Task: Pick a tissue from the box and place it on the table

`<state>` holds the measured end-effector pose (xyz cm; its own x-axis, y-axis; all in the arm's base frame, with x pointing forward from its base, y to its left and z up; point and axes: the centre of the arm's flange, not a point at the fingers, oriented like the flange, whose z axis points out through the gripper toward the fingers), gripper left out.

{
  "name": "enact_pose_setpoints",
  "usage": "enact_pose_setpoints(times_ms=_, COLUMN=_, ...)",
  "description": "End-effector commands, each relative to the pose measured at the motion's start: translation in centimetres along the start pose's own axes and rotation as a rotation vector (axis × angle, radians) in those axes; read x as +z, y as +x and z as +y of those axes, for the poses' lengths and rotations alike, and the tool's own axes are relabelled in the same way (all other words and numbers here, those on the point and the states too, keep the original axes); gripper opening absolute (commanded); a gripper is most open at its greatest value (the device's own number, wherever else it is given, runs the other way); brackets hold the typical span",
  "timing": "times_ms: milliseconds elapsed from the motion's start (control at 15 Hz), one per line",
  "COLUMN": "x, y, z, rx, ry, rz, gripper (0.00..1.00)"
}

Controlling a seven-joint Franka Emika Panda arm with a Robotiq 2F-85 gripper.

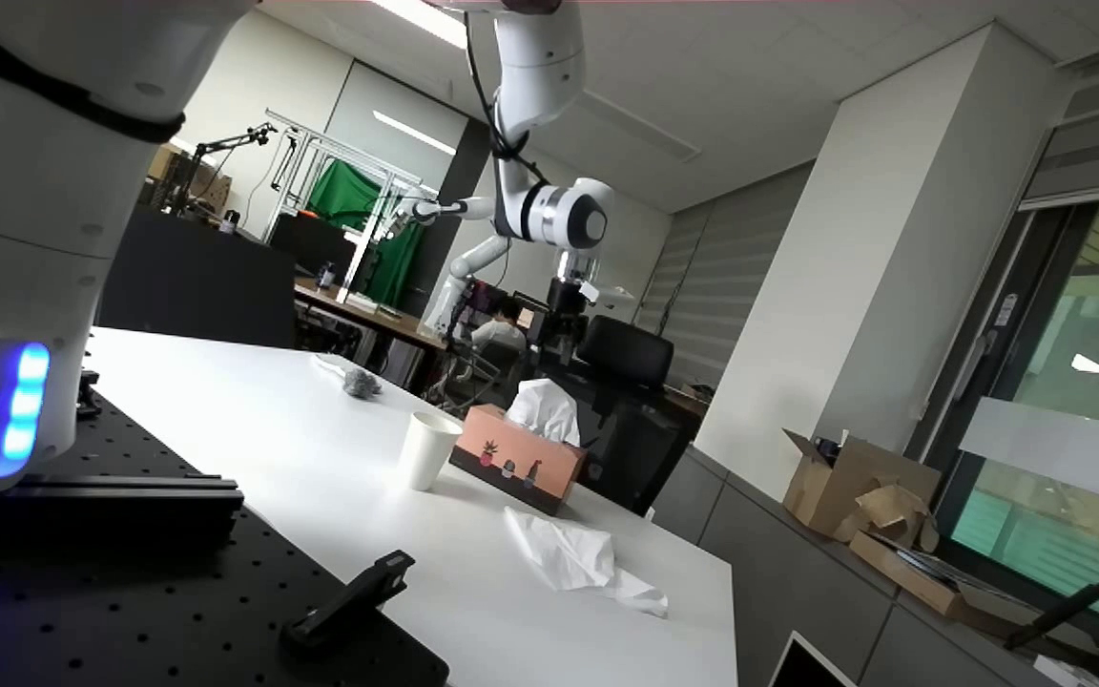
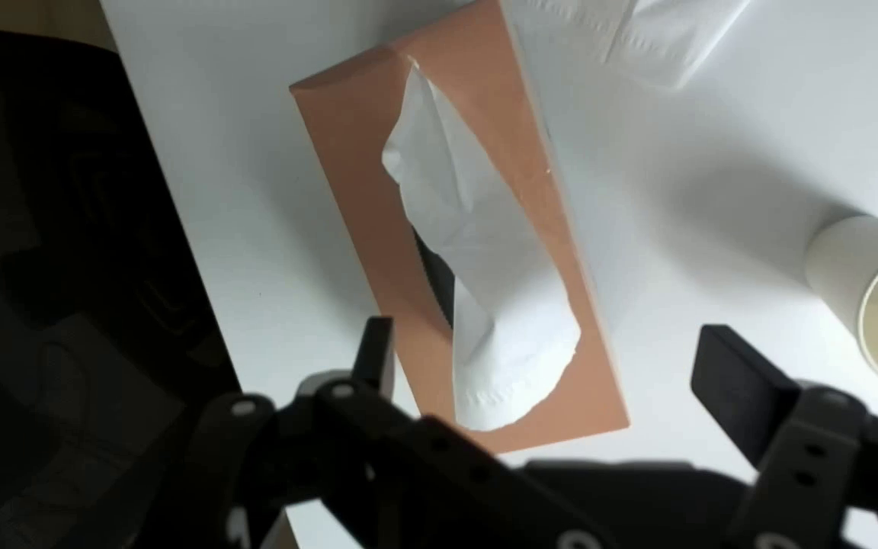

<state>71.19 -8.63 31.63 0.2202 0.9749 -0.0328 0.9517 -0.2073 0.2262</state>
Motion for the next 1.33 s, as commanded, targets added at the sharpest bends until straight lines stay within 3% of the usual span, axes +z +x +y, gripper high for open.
enact_pose_setpoints(times_ms=0, x=-0.2, y=-0.9, z=1.5, rx=-0.072, ry=0.002, rz=-0.044, gripper=1.00)
enact_pose_setpoints(times_ms=733, x=3.5, y=-2.7, z=0.8, rx=-0.144, ry=0.021, rz=0.033, gripper=1.00)
enact_pose_setpoints(times_ms=1267, x=5.5, y=-2.5, z=0.8, rx=-0.069, ry=-0.128, rz=0.088, gripper=1.00)
